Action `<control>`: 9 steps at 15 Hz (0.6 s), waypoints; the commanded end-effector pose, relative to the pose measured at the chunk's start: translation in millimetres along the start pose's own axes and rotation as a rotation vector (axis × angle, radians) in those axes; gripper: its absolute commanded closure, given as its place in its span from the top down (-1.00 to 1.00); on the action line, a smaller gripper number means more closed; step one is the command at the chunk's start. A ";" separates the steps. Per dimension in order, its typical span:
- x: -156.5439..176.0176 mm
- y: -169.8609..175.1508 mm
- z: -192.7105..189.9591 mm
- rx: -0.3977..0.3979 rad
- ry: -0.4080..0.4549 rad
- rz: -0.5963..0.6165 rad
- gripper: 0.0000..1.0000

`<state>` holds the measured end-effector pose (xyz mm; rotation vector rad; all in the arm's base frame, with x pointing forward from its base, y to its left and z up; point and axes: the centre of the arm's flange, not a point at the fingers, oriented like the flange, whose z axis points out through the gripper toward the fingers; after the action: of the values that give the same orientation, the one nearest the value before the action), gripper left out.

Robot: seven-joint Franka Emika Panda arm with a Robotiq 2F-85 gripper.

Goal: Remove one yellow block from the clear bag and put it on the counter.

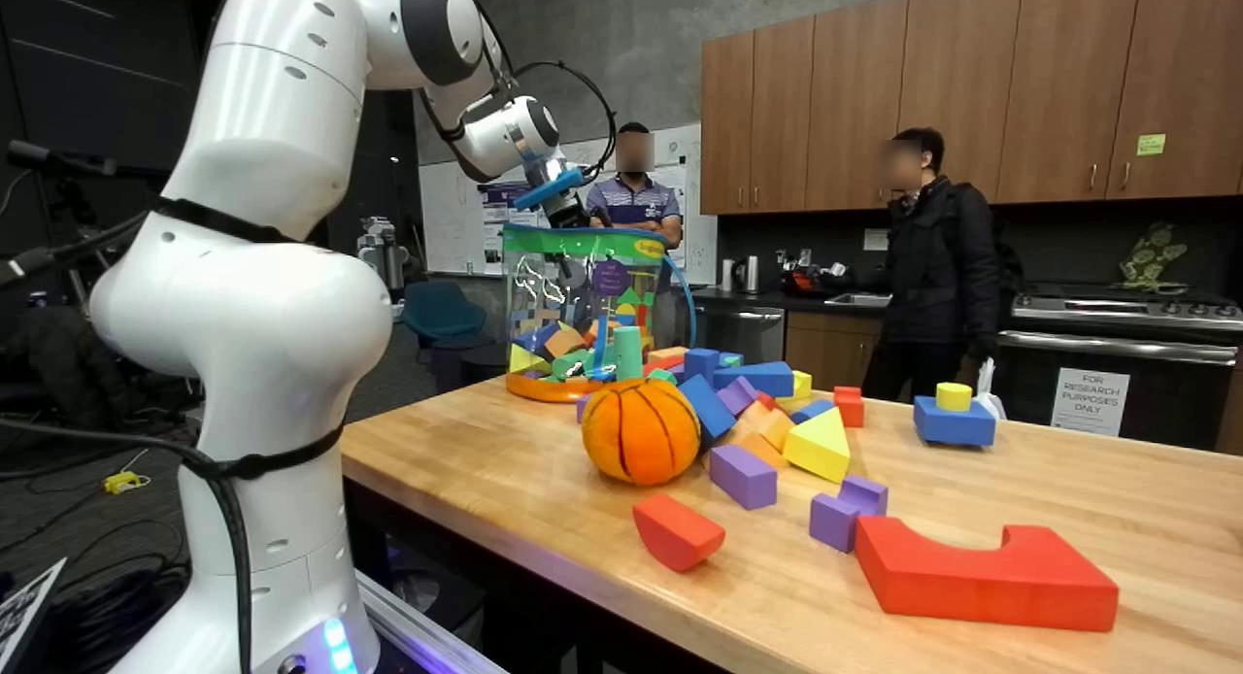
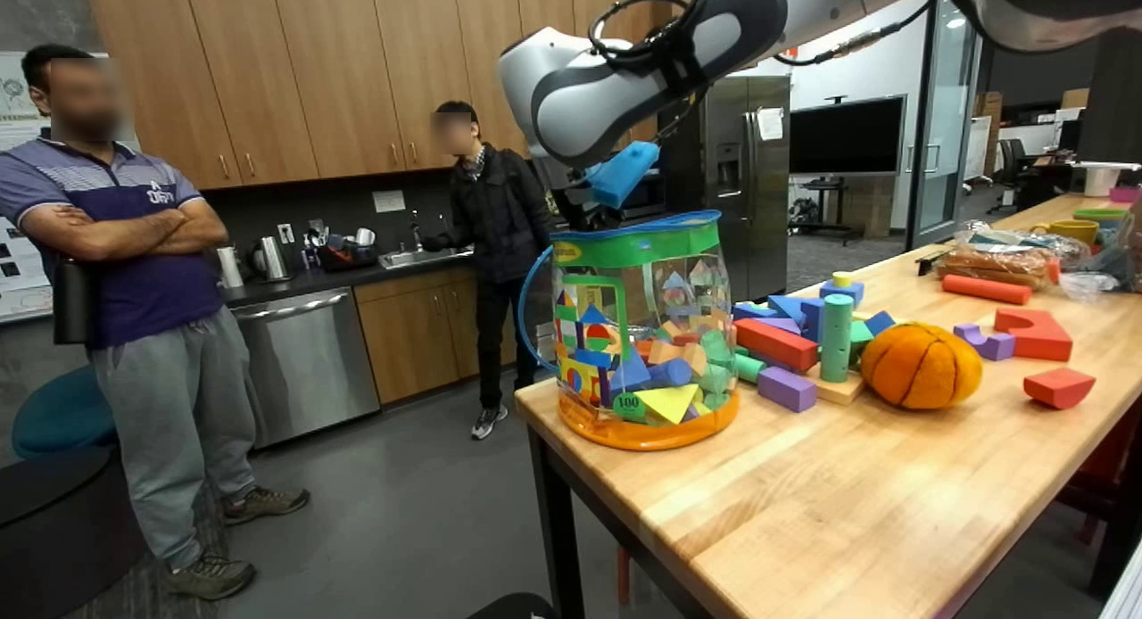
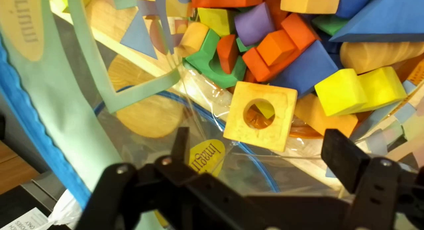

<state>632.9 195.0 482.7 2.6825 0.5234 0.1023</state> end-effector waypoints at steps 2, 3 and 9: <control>6.1 13.5 2.6 0.041 0.002 0.012 1.00; 8.1 13.0 4.7 0.055 0.016 0.009 1.00; 16.4 2.3 15.1 0.106 0.060 -0.010 1.00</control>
<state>646.3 194.3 470.3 2.7767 0.5416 0.1417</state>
